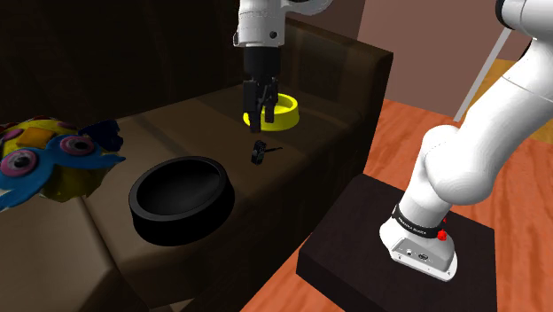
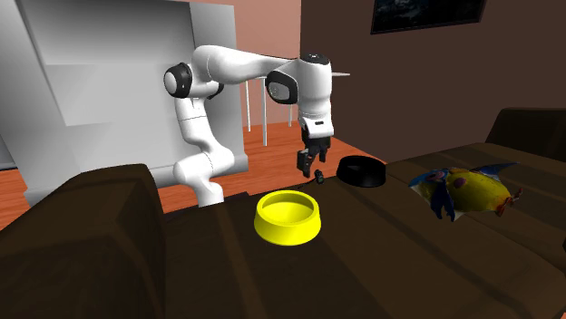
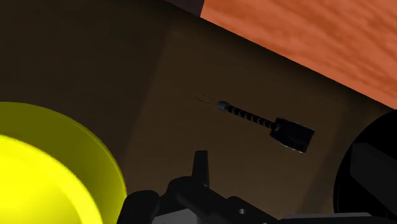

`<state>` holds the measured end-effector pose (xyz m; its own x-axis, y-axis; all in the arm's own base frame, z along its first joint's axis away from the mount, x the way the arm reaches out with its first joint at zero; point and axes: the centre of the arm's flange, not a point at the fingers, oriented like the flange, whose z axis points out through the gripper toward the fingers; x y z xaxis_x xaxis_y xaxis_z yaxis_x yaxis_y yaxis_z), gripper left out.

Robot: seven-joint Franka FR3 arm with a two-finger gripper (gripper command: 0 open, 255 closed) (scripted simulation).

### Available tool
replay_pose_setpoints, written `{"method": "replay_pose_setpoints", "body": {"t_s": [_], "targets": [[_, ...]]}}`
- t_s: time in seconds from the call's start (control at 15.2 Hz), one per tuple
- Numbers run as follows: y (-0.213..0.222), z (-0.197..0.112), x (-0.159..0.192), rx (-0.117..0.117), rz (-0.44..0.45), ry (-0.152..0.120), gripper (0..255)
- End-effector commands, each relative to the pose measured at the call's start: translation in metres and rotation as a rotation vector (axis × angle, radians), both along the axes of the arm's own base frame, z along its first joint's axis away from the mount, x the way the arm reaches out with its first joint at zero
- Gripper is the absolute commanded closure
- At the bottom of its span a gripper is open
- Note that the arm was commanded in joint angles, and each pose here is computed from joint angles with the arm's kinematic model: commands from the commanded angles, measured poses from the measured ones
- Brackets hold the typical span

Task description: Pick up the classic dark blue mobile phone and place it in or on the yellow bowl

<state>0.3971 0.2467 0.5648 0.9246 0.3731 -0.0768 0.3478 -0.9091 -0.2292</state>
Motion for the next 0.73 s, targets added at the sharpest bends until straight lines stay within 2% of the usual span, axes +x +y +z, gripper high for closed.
{"method": "replay_pose_setpoints", "body": {"t_s": [0.0, 0.46, 0.66], "targets": [[0.025, -0.003, 0.003, 0.021, 0.031, 0.013, 0], [0.032, -0.038, -0.003, 0.021, 0.031, 0.013, 0], [0.033, -0.041, -0.004, 0.021, 0.031, 0.013, 0]]}}
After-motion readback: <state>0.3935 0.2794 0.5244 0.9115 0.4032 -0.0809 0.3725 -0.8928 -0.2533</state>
